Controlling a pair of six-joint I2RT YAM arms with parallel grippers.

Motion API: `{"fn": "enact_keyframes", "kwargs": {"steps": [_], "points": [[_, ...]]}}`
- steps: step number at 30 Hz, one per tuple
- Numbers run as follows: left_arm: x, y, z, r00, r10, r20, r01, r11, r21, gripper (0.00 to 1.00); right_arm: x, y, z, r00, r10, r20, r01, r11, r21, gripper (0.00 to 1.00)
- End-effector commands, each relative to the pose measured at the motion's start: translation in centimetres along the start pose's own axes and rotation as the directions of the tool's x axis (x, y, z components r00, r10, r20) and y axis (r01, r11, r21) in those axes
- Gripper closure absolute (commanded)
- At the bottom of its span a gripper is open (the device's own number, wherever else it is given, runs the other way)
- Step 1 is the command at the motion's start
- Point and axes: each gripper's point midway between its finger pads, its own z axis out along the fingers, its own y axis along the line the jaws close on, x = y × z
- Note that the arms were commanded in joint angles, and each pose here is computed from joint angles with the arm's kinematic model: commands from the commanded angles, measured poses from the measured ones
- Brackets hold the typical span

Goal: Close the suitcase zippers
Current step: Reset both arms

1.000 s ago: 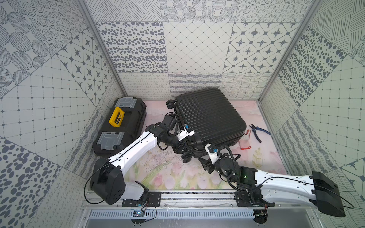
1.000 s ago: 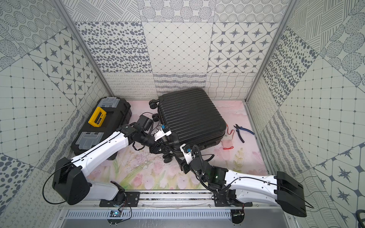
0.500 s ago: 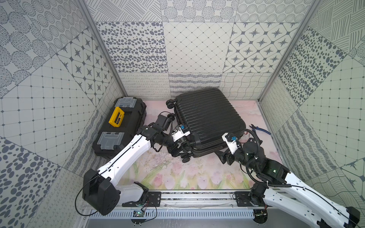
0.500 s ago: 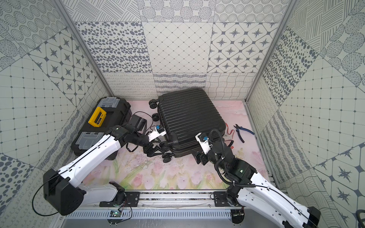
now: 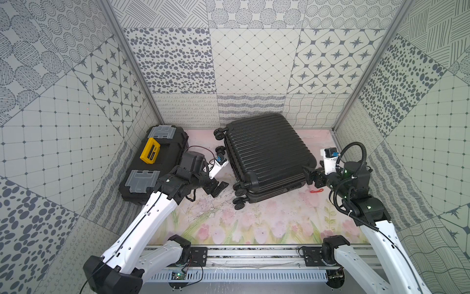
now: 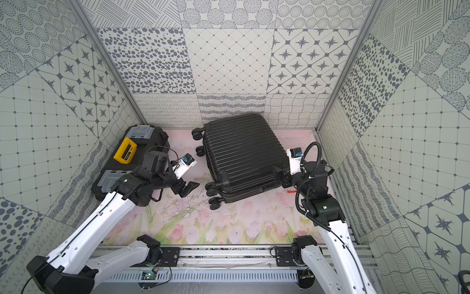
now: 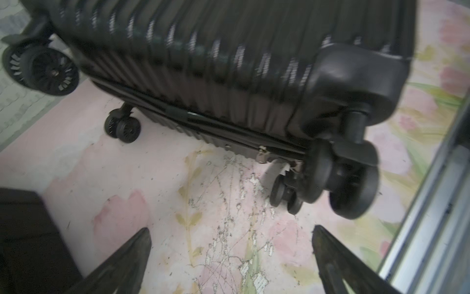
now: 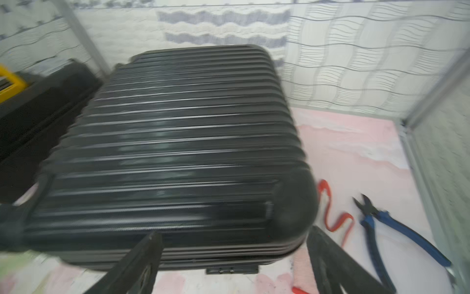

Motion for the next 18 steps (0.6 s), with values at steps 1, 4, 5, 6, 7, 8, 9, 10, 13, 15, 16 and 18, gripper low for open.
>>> {"fn": "enact_keyframes", "kwargs": {"steps": [1, 4, 5, 6, 7, 8, 9, 10, 13, 15, 16, 18], "points": [[-0.5, 8.7, 0.4, 0.938, -0.267, 0.219, 0.332, 0.872, -0.360, 0.02, -1.5, -3.7, 0.3, 0.978, 0.156, 0.141, -0.164, 0.985, 0.046, 0.08], [2.3, 11.1, 1.8, 0.878, -0.414, 0.239, 0.478, 0.773, -0.416, 0.02, 0.4, -7.4, 0.7, 0.973, 0.177, 0.148, -0.203, 0.963, 0.178, 0.07], [3.1, 11.3, 2.5, 0.872, -0.436, 0.223, 0.490, 0.765, -0.418, 0.02, 1.0, -8.2, 0.8, 0.973, 0.173, 0.153, -0.204, 0.955, 0.215, 0.07], [3.7, 11.4, 3.1, 0.871, -0.445, 0.209, 0.491, 0.762, -0.422, 0.02, 1.7, -9.0, 0.9, 0.971, 0.181, 0.155, -0.216, 0.945, 0.246, 0.07], [4.0, 11.5, 3.6, 0.868, -0.450, 0.209, 0.495, 0.757, -0.426, 0.02, 2.4, -9.5, 1.0, 0.968, 0.198, 0.156, -0.234, 0.936, 0.264, 0.07], [4.3, 11.7, 4.1, 0.865, -0.451, 0.220, 0.501, 0.754, -0.425, 0.02, 3.1, -9.8, 1.3, 0.966, 0.209, 0.153, -0.244, 0.932, 0.267, 0.07], [4.5, 11.8, 4.4, 0.867, -0.440, 0.233, 0.498, 0.755, -0.426, 0.02, 3.9, -10.0, 1.6, 0.966, 0.212, 0.146, -0.245, 0.931, 0.270, 0.07], [4.6, 12.0, 4.6, 0.864, -0.439, 0.245, 0.503, 0.751, -0.427, 0.02, 4.1, -10.1, 1.7, 0.966, 0.215, 0.146, -0.248, 0.930, 0.271, 0.07], [4.4, 11.8, 5.3, 0.855, -0.438, 0.278, 0.517, 0.763, -0.389, 0.02, 6.9, -10.3, 2.5, 0.967, 0.229, 0.107, -0.251, 0.927, 0.281, 0.05], [4.7, 11.6, 6.0, 0.857, -0.428, 0.286, 0.511, 0.774, -0.374, 0.02, 7.9, -10.3, 2.8, 0.968, 0.234, 0.092, -0.251, 0.927, 0.279, 0.05], [5.0, 11.7, 6.3, 0.858, -0.430, 0.280, 0.511, 0.772, -0.378, 0.02, 8.5, -10.3, 3.0, 0.967, 0.239, 0.082, -0.253, 0.927, 0.277, 0.05], [5.7, 11.9, 7.2, 0.855, -0.448, 0.263, 0.518, 0.765, -0.382, 0.02, 9.8, -10.4, 3.5, 0.967, 0.246, 0.065, -0.254, 0.926, 0.280, 0.04]]}}
